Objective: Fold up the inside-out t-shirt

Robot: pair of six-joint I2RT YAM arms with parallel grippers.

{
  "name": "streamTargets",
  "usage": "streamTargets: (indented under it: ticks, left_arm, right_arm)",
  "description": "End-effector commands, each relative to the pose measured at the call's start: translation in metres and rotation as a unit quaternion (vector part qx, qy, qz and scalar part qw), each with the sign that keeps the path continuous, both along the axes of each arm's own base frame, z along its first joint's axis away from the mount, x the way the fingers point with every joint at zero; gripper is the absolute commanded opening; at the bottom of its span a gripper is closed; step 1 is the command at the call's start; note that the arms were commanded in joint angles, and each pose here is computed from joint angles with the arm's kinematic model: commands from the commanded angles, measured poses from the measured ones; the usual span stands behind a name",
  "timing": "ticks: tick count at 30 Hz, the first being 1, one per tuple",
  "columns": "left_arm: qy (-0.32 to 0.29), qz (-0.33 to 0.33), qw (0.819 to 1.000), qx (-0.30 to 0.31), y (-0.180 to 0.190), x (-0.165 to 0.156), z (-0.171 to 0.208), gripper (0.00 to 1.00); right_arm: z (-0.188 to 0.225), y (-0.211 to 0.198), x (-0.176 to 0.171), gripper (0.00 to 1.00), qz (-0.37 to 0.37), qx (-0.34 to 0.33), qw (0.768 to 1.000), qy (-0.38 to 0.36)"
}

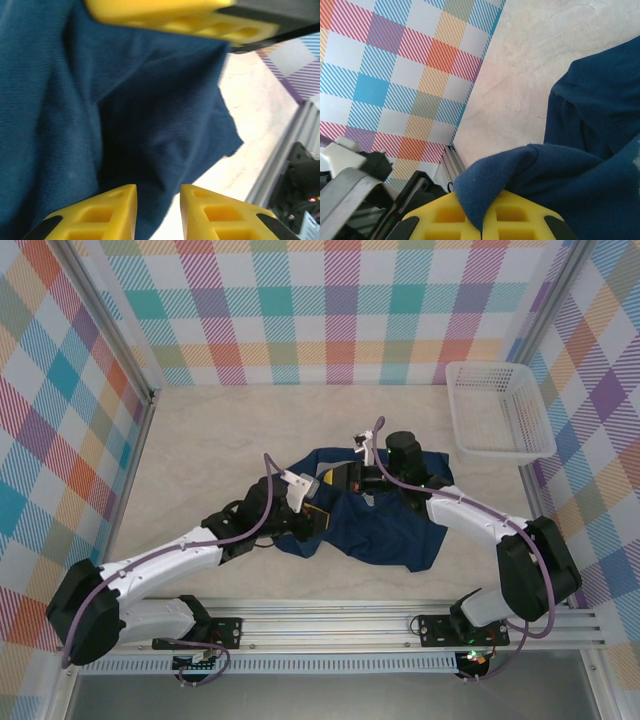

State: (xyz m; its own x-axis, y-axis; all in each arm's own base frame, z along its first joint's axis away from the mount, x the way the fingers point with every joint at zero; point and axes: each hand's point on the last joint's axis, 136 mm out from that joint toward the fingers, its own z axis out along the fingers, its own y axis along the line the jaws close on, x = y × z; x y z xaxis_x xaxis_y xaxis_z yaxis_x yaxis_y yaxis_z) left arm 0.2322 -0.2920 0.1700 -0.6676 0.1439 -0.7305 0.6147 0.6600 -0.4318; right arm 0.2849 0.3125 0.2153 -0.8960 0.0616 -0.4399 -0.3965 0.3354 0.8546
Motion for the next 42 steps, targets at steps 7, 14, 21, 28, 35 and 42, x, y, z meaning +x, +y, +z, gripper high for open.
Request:
streamTargets:
  ticks: [7,14,21,28,35,42]
  left_arm:
    - [-0.011,0.091,0.996,0.015,0.016,0.046,-0.003,0.34]
    - [-0.009,0.089,0.996,0.005,0.012,0.059,-0.001,0.42]
    - [-0.007,0.050,0.999,-0.012,-0.007,0.060,0.002,0.40]
    - [-0.019,0.036,0.999,-0.028,-0.008,0.054,0.020,0.10]
    - [-0.013,0.017,0.998,-0.061,0.002,0.032,0.055,0.00]
    - [0.064,0.078,0.991,-0.091,0.021,0.039,0.078,0.00]
  right_arm:
    - [0.018,-0.003,0.001,0.00,0.005,0.027,1.000,-0.015]
    - [0.018,-0.002,0.000,0.00,0.006,0.033,0.999,-0.014]
    - [0.016,-0.003,0.001,0.00,0.003,0.031,0.999,-0.014]
    - [0.007,-0.014,0.006,0.00,-0.017,0.002,1.000,-0.024]
    - [0.005,-0.028,0.013,0.04,-0.049,-0.054,0.995,-0.074]
    - [0.023,-0.055,0.003,0.40,-0.066,-0.134,0.970,-0.193]
